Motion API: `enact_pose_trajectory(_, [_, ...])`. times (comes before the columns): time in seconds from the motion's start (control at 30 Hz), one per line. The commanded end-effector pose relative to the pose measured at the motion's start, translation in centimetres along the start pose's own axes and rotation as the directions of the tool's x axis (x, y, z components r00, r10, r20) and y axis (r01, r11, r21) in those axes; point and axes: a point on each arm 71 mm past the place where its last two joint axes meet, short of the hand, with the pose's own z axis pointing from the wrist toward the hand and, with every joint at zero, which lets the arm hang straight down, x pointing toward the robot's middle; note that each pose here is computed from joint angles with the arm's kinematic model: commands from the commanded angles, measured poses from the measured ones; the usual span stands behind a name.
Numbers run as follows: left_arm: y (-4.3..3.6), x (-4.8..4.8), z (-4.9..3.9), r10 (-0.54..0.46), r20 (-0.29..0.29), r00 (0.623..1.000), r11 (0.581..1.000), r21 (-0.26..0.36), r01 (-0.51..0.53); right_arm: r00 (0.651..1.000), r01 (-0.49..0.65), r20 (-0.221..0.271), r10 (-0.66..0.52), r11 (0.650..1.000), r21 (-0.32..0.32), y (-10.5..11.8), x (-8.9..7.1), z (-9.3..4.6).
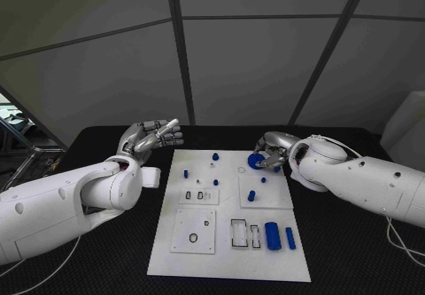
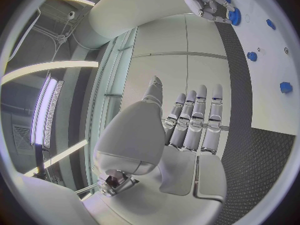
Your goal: Assemble the parts on the task board
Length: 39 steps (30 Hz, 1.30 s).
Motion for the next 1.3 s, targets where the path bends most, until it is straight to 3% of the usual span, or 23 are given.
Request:
enact_pose_trajectory(0.03, [-0.14, 0.06, 0.01, 0.000, -0.007, 1.000, 1.000, 0.006, 0.001, 0.999, -0.008, 0.032, 0.009, 1.000, -0.028, 0.5, -0.3, -0.1])
enact_pose_trajectory(0.3, [-0.14, -0.08, 0.00, 0.001, -0.005, 1.000, 1.000, 0.004, -0.001, 0.998, -0.011, 0.057, 0.014, 0.998, -0.065, 1.7, -0.6, -0.9])
enact_pose_trajectory(0.57, [-0.10, 0.07, 0.06, -0.002, -0.010, 1.000, 1.000, 0.004, 0.002, 0.996, -0.005, 0.086, 0.016, 0.991, -0.131, 4.7, -0.7, -1.2])
enact_pose_trajectory(0.8, [-0.07, 0.31, 0.08, -0.005, -0.016, 1.000, 1.000, 0.003, 0.005, 0.991, 0.041, 0.131, -0.016, 0.980, -0.193, 7.9, -0.5, -0.3])
enact_pose_trajectory(1.3, [-0.07, 0.61, 0.09, -0.007, -0.019, 1.000, 1.000, 0.005, 0.007, 0.990, 0.072, 0.137, -0.039, 0.967, -0.246, 12.1, 0.7, 1.9])
